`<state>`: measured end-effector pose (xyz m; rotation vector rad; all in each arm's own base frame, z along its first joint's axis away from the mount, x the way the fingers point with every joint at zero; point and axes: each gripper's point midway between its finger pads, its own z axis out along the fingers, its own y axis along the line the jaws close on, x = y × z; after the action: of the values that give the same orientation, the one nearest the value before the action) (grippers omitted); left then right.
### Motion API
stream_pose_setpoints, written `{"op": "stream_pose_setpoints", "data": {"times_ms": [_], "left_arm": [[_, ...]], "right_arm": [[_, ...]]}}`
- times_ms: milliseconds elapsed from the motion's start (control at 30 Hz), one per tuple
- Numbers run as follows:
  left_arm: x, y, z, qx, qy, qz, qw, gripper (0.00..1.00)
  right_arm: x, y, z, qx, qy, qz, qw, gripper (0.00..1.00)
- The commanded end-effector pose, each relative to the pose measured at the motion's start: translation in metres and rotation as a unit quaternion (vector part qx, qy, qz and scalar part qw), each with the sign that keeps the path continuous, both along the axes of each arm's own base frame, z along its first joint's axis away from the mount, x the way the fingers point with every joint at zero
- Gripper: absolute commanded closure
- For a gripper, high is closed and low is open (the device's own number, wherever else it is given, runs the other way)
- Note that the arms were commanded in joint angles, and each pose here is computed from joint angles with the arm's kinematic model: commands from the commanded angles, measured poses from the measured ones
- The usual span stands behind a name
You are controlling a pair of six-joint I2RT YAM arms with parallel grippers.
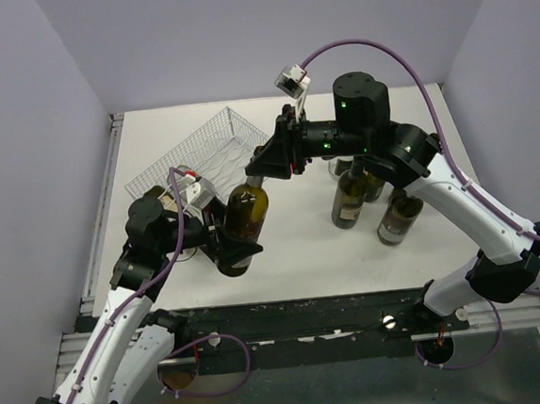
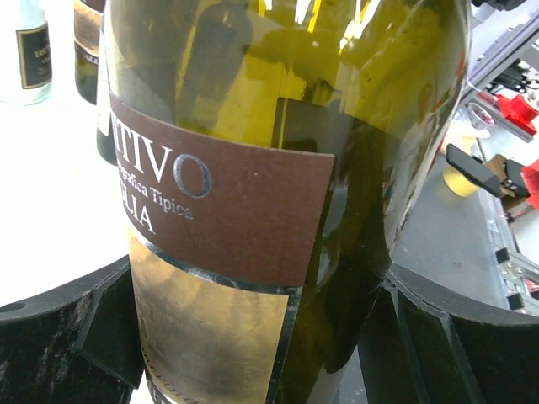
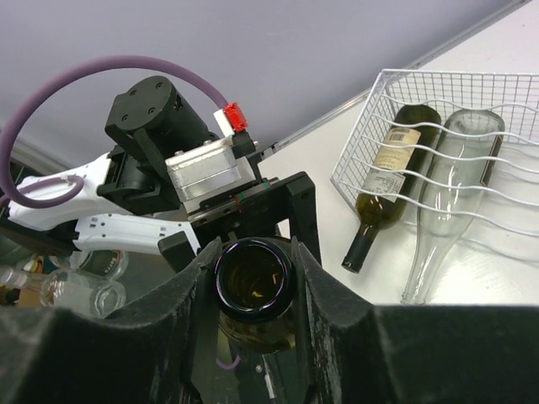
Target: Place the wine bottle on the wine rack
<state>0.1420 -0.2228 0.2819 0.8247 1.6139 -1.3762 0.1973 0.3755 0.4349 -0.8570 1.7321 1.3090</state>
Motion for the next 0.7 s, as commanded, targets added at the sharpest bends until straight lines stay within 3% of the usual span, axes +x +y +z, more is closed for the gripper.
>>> {"op": "stream_pose_setpoints", "data": {"times_ms": [0,33,167,267,467,667], "left_arm": [[0.023,0.01,0.015,0.019,-0.062,0.074,0.995,1.0],[0.025,0.012,0.015,0.03,-0.075,0.081,0.993,1.0],[0.031,0.022,0.02,0.074,-0.167,0.091,0.979,1.0],[0.034,0.028,0.025,0.108,-0.279,0.08,0.951,1.0],[0.047,0.04,0.026,0.172,-0.366,0.081,0.911,1.0],[0.054,0.049,0.016,0.235,-0.446,0.05,0.862,1.0]], "right_arm": [[-0.017,-0.005,0.024,0.031,-0.008,0.022,0.999,0.98],[-0.016,-0.005,0.022,0.025,-0.009,0.018,0.999,0.93],[-0.008,-0.008,0.008,-0.01,-0.002,-0.004,1.0,0.5],[0.003,-0.013,-0.002,-0.036,0.004,-0.036,0.999,0.29],[0.01,-0.02,-0.009,-0.059,0.007,-0.065,0.996,0.14],[0.008,-0.03,-0.017,-0.083,0.009,-0.076,0.994,0.08]]}}
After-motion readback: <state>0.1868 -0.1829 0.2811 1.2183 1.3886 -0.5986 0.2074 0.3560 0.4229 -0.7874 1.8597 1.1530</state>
